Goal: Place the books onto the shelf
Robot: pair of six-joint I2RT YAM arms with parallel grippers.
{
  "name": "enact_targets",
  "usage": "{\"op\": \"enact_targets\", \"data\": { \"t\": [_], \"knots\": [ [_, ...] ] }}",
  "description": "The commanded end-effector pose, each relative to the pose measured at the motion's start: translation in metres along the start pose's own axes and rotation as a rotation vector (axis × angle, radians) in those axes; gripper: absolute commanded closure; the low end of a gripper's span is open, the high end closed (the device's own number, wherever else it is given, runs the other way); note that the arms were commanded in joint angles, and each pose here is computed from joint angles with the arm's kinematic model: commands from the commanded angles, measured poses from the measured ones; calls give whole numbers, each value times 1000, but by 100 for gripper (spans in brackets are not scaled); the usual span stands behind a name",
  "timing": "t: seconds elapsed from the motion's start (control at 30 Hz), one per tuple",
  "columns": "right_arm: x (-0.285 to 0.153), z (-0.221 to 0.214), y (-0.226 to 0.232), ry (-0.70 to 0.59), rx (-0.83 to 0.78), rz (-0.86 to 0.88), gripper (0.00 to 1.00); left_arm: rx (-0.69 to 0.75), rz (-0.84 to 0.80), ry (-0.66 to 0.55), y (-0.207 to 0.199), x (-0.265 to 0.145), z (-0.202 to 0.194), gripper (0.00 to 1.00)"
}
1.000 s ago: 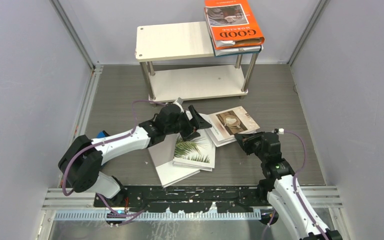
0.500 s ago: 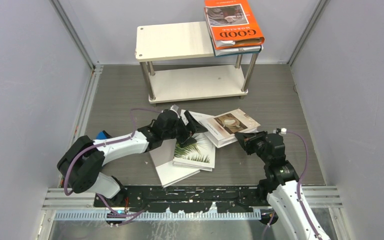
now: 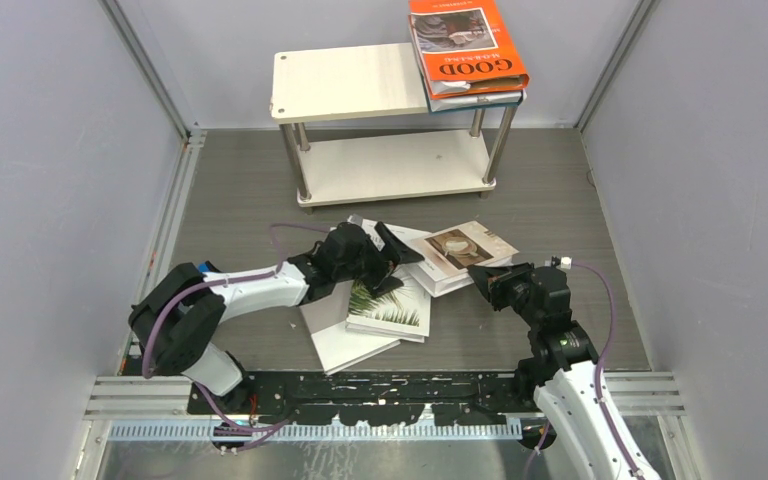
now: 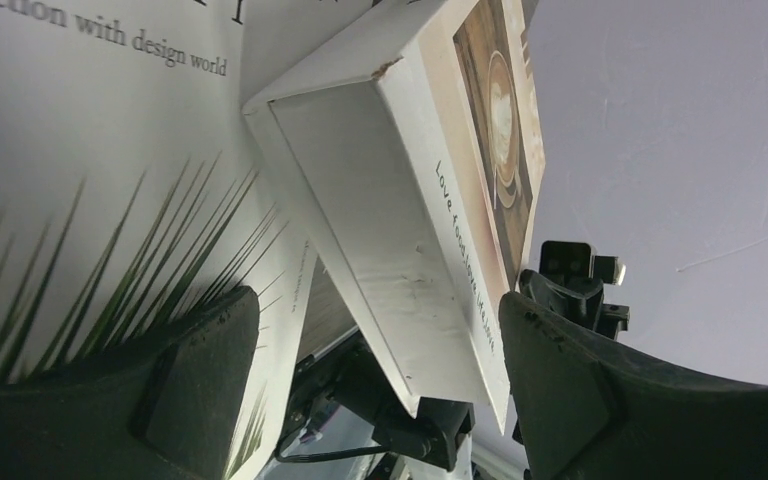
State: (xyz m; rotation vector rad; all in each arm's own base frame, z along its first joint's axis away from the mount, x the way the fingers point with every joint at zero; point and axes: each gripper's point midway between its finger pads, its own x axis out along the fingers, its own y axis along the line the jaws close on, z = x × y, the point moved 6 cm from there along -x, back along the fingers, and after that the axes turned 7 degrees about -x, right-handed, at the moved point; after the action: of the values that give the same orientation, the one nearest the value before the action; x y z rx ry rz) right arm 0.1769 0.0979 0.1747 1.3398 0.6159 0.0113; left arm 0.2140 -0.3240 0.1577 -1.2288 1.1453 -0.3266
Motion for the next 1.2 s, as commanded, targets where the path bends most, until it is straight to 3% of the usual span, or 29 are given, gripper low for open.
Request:
{"op": "enact_targets", "data": {
  "t": [0.0, 0.23, 0.67, 1.07, 1.17],
  "knots": [
    [-10, 1, 32, 6, -6, 121, 99, -37, -86, -1, -26, 8, -6, 11],
    [-11, -1, 30, 15, 5, 124, 99, -95, -96, -47, -25, 16, -8, 11],
    [-8, -3, 25, 31, 12, 113, 99, -262, -215, -140, -39, 27, -17, 22],
    [-10, -4, 24, 40, 11, 117, 99, -326, -287, -161, -40, 33, -30, 48],
    [-12, -5, 24, 43, 9, 115, 99, -323, -298, -174, -39, 31, -30, 51]
  ]
}}
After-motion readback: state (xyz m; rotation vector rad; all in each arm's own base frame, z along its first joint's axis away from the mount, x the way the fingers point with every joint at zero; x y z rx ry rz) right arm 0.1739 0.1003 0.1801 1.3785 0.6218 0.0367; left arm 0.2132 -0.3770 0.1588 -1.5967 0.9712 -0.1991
